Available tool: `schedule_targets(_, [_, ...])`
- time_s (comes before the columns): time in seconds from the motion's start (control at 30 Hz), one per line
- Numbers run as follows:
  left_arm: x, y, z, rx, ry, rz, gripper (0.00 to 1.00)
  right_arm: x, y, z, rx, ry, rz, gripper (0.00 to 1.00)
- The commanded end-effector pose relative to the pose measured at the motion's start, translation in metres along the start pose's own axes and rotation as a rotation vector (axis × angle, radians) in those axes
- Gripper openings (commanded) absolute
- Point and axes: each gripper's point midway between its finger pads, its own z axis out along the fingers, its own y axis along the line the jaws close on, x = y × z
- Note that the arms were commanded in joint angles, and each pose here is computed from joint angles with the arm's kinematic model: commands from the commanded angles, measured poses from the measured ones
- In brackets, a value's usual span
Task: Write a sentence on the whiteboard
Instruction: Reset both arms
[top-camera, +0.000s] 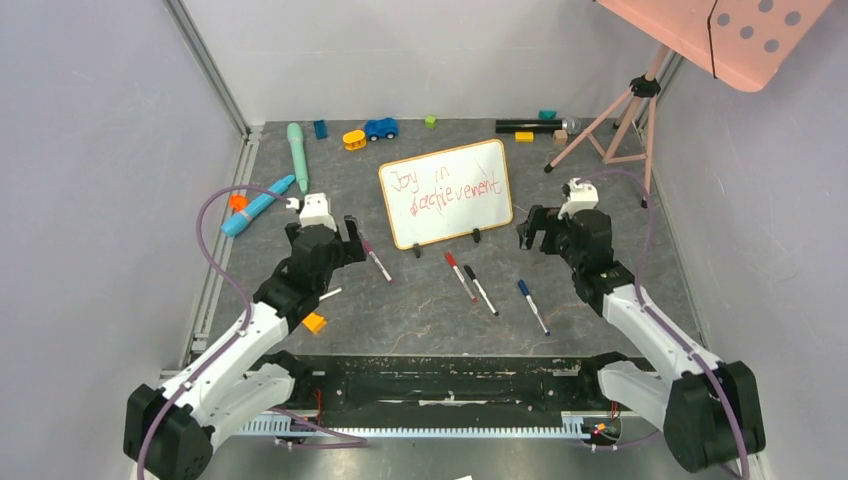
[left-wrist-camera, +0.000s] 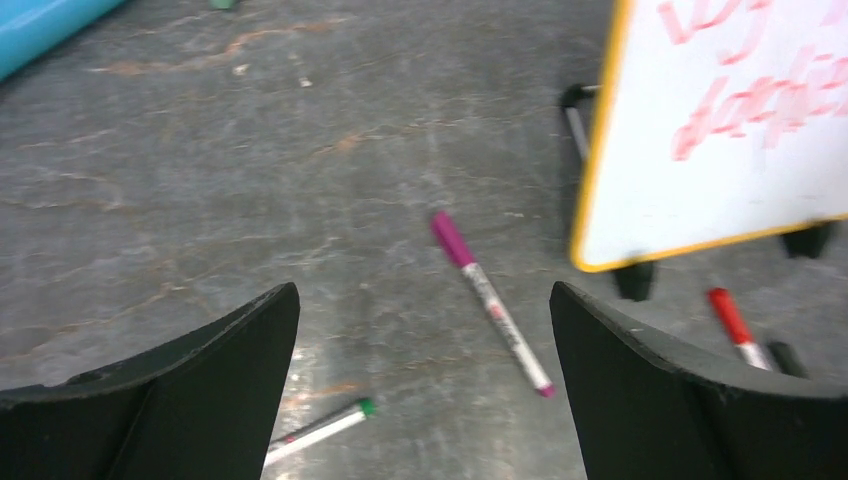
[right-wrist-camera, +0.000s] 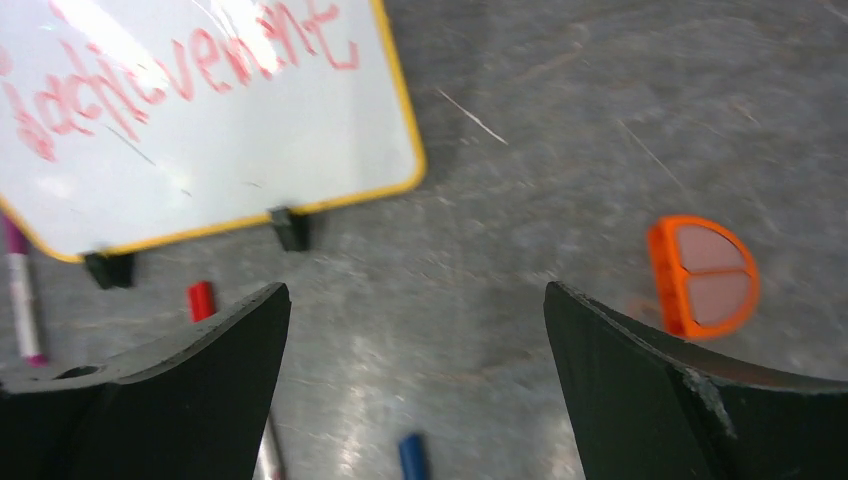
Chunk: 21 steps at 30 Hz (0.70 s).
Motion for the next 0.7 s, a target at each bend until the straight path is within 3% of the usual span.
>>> schedule_targets(0.0, [-0.007,0.036,0.014,-0.144,-0.084,0.109,1.0,0.021,-0.05,-0.022,0.218,0.007,-0.154,0.98])
schedule_targets(0.17, [0.011,0.064,0.03,-0.214,-0.114,0.129,1.0,0.04,-0.098,-0.043,0.448,-0.012,-0.231,0.98])
schedule_targets(0.37, [0.011,0.078,0.045,-0.151,-0.242,0.203,1.0,0.069,-0.134,-0.068,0.574,-0.25,-0.227,0.98])
schedule_targets(0.43, [0.012,0.088,0.052,-0.18,-0.271,0.153,1.0,0.081,-0.142,-0.08,0.597,-0.328,-0.235,0.98])
schedule_targets(0.57, [0.019,0.087,0.079,-0.145,-0.194,0.175,0.96,0.088,-0.145,-0.078,0.596,-0.309,-0.25,0.98])
schedule_targets(0.67, [0.008,0.082,0.093,-0.099,-0.229,0.25,0.95,0.076,-0.144,-0.076,0.602,-0.337,-0.266,0.98])
